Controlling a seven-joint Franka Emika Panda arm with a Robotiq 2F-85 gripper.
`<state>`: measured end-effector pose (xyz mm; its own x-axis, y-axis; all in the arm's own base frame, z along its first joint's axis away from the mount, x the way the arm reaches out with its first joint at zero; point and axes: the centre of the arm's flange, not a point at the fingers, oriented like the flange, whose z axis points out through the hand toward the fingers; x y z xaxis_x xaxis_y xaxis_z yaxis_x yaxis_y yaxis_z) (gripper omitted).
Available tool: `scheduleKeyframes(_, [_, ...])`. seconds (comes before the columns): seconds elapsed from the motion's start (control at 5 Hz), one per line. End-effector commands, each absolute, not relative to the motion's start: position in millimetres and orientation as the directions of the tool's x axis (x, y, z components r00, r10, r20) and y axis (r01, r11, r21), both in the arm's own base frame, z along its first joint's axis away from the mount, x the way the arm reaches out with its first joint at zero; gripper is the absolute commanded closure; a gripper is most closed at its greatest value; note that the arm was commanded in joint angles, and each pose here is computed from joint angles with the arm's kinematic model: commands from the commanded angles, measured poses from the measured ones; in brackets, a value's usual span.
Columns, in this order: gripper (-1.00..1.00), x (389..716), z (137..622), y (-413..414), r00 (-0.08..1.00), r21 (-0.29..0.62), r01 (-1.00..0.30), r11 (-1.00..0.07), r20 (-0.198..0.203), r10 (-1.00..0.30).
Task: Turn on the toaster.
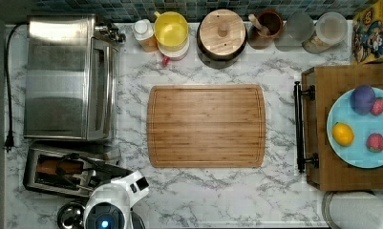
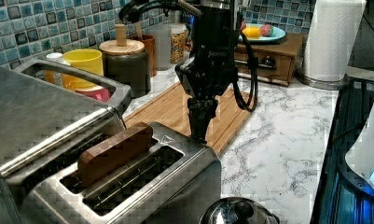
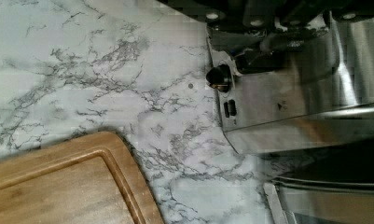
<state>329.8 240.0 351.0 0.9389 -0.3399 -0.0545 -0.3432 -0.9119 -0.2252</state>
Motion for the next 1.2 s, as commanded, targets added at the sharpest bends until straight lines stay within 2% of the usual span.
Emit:
scheduleKeyframes(0.2, [1.00, 349, 333, 255, 0.936, -0.200, -0.352, -0.915, -0.099, -0.338])
scheduleKeyframes(0.4, [1.00, 339, 304, 261, 0.942, -0.164, -0.324, -0.932, -0.151, -0.301])
scheduleKeyframes(0.6, [1.00, 309, 245, 253, 0.933, -0.115, -0.324, -0.939, -0.205, -0.297])
scheduleKeyframes(0.8, [1.00, 264, 215, 222, 0.912, -0.053, -0.316, -0.947, -0.293, -0.288])
scheduleKeyframes(1.2, [1.00, 264, 215, 222, 0.912, -0.053, -0.316, -0.947, -0.293, -0.288])
